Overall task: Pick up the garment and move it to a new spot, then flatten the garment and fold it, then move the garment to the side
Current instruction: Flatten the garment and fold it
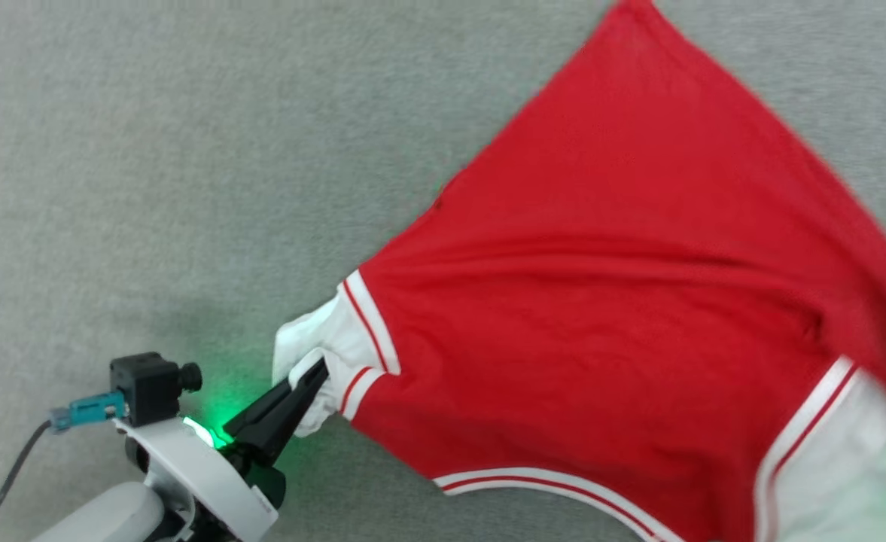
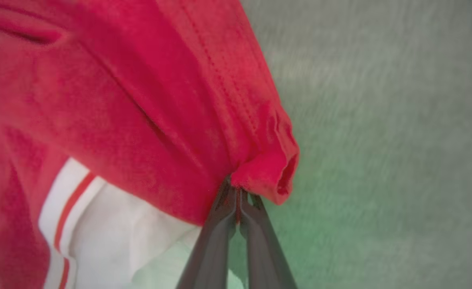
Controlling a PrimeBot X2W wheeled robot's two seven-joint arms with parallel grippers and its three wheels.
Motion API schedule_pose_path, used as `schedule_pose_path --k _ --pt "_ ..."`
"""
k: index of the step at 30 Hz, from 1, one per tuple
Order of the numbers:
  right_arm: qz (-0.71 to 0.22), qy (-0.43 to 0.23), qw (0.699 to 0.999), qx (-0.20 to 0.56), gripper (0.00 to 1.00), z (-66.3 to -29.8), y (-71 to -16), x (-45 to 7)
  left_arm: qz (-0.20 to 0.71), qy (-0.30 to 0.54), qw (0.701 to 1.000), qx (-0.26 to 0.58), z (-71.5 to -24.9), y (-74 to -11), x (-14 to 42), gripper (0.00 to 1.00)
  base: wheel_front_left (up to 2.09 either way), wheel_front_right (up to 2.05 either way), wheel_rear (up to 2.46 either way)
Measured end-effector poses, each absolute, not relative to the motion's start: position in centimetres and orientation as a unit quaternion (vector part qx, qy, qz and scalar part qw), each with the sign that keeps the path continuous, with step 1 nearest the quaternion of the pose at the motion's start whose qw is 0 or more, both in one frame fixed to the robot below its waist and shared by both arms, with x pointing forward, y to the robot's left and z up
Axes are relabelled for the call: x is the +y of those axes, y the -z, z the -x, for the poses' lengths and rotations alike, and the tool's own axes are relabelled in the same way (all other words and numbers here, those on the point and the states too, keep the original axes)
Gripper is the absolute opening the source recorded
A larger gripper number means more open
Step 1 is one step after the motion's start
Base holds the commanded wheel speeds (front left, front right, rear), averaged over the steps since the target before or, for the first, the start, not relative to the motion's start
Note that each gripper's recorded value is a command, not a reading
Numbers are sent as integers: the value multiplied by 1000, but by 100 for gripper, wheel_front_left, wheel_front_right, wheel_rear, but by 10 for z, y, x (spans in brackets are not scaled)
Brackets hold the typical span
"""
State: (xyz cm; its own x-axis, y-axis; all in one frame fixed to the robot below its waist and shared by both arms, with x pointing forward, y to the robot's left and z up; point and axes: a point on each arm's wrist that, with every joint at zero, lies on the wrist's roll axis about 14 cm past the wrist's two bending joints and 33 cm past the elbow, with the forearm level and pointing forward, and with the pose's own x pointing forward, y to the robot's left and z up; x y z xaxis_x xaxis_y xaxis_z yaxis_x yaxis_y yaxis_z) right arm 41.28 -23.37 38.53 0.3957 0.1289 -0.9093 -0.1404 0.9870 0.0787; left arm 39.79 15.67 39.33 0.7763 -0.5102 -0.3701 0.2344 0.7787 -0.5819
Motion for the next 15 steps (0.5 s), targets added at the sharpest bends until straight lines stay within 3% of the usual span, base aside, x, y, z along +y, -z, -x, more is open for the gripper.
schedule_pose_path --k 7,15 --pt "-40 -84 804 587 0 -325 -374 -214 260 238 901 253 -401 -403 139 0 0 0 0" --pt "-62 -87 802 588 0 -300 -366 -205 256 261 897 248 -404 -409 126 0 0 0 0"
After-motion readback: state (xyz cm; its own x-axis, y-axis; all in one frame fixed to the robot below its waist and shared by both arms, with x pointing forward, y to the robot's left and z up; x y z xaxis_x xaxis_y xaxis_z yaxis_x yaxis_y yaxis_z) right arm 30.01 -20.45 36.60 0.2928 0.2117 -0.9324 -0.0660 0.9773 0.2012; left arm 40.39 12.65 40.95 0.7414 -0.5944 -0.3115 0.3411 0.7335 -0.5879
